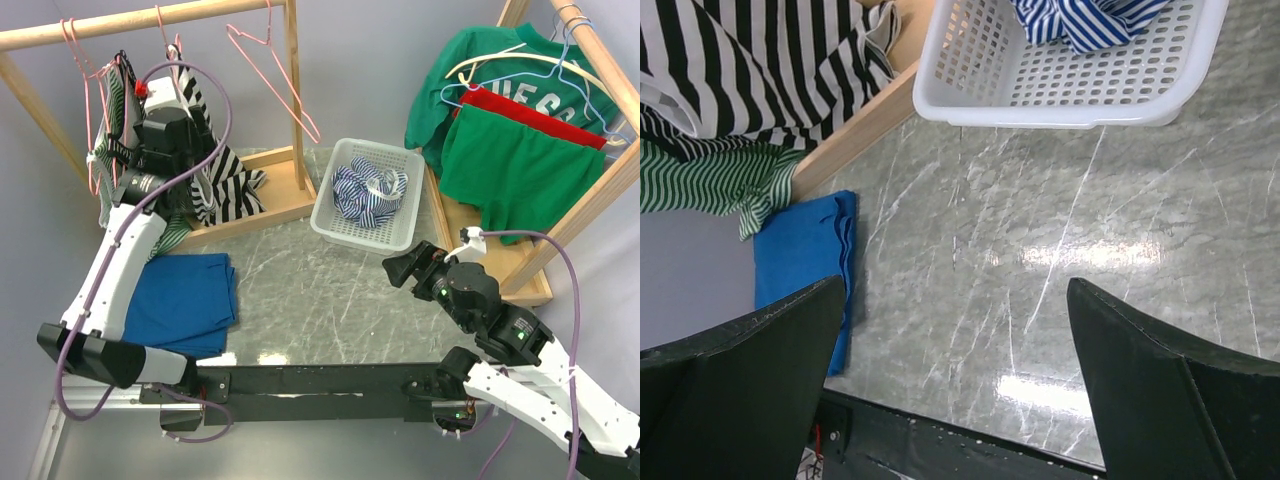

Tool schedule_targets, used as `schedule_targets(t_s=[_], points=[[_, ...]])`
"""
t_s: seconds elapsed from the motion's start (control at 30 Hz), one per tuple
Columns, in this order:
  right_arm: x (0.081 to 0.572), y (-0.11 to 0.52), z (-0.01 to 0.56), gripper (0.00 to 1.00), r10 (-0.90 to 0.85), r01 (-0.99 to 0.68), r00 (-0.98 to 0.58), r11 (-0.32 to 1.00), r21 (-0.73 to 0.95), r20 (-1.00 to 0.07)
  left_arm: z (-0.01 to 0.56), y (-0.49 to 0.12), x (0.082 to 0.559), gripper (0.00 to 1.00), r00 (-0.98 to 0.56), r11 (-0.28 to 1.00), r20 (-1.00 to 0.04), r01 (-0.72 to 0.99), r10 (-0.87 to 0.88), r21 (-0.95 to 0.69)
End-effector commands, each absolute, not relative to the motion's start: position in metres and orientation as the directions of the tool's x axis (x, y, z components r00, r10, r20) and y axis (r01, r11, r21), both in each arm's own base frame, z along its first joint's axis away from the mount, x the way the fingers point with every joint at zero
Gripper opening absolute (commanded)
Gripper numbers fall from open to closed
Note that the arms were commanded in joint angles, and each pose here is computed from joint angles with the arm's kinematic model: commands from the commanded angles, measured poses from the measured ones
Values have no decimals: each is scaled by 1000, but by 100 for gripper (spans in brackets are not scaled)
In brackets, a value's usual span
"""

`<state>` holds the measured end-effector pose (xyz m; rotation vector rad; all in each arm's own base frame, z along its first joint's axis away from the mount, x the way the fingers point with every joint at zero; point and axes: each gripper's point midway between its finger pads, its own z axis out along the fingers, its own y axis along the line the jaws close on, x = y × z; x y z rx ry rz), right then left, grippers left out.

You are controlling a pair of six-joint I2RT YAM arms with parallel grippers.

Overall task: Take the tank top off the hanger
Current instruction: Pick up the hanger from the clothesline.

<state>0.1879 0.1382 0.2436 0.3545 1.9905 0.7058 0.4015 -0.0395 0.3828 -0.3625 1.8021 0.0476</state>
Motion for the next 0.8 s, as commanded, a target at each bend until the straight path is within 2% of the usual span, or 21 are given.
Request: schedule_targets(t_s=[0.0, 0.1, 0.13, 0.2, 0.23, 0.27, 0.3, 0.47, 0.77], points=[[193, 141, 247, 100, 514, -49, -485, 792, 609, -708, 407, -43, 411, 71, -174, 959, -961, -221, -216, -175], [193, 142, 246, 100, 513, -50, -486, 792, 609, -708, 402, -45, 416, 46, -196, 962, -958, -216, -209, -166], [193, 142, 246, 100, 514, -49, -485, 792, 609, -708, 402, -46, 416, 34, -198, 962, -957, -214, -212, -169], [193, 142, 245, 100, 512, -45, -487, 794, 606, -708, 402, -48, 415, 24, -193, 965, -958, -199, -211, -173], [194, 142, 244, 100, 511, -45, -488, 795, 605, -708, 405, -48, 415, 14, -185, 965, -960, -195, -210, -173], [194, 142, 244, 100, 509, -44, -489, 796, 603, -708, 404, -49, 415, 10, -189, 967, -960, -190, -206, -170], [194, 144, 243, 100, 507, -48, -492, 796, 604, -707, 407, -48, 414, 1, -188, 967, -961, -192, -204, -167], [195, 145, 243, 100, 501, -49, -498, 799, 600, -708, 414, -46, 413, 1, -168, 970, -968, -189, -185, -153], [195, 149, 242, 100, 499, -57, -507, 794, 605, -703, 465, -43, 400, 1, -32, 976, -984, -141, -173, -167]])
